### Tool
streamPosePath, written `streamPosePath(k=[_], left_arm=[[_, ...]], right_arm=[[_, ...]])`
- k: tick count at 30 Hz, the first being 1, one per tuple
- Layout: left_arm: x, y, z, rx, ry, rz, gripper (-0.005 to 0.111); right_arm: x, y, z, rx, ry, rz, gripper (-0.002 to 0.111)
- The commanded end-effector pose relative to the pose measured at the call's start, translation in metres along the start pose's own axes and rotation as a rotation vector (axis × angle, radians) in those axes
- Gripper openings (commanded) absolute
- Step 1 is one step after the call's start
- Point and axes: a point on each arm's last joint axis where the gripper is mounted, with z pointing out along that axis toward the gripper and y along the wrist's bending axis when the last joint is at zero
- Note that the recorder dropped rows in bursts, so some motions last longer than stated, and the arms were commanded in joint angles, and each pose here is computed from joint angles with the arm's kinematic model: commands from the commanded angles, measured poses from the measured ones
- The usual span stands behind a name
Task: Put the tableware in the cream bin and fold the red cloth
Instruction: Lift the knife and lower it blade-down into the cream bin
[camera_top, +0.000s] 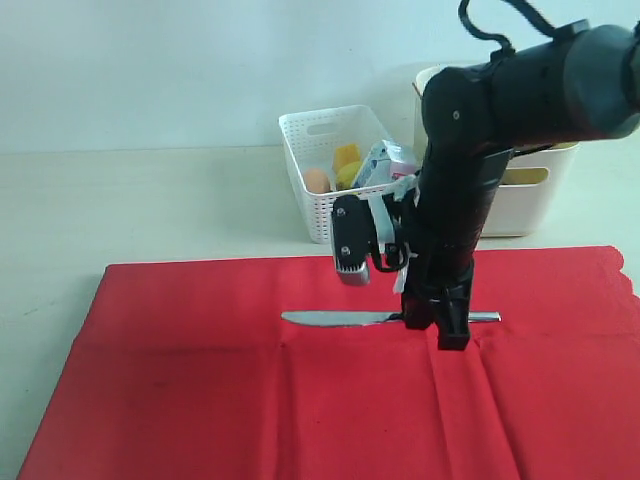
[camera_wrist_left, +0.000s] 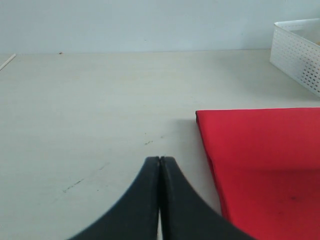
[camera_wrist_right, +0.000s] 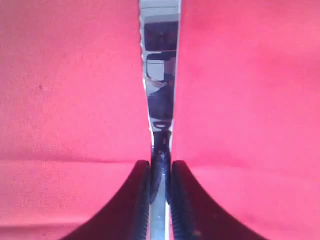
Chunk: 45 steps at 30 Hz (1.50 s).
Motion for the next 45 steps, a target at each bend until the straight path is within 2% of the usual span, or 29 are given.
streamPosePath(k=[1, 10, 20, 23, 28, 34, 39, 45], left_arm=[[0.0, 0.0, 0.0, -0.002, -0.011, 0.0, 0.0], [0.0, 0.0, 0.0, -0.002, -0.011, 0.0, 0.0], [0.0, 0.0, 0.0, -0.002, -0.011, 0.0, 0.0], [0.0, 0.0, 0.0, -0.002, -0.011, 0.0, 0.0], [0.0, 0.0, 0.0, -0.002, -0.011, 0.0, 0.0], [0.0, 0.0, 0.0, -0.002, -0.011, 0.0, 0.0], [0.0, 0.0, 0.0, -0.002, -0.011, 0.0, 0.0], [0.0, 0.0, 0.0, -0.002, -0.011, 0.0, 0.0]], right_arm=[[-0.002, 0.001, -0.033, 0.121, -0.077, 0.124, 0.0], [-0.002, 0.014, -0.11, 0.316, -0.342, 0.453, 0.0], [0.014, 0.044, -0.199, 0.543, -0.686, 0.647, 0.0], [0.026, 0.044, -0.217, 0.61, -0.774, 0.722, 0.0], [0.056, 0.028, -0.23, 0.697, -0.866, 0.902, 0.0], [0.09, -0.001, -0.226, 0.774, -0.909, 1.063, 0.0], [0.111, -0.032, -0.204, 0.765, -0.936, 1.206, 0.0], [0.12, -0.067, -0.166, 0.778, -0.911, 1.263, 0.0]])
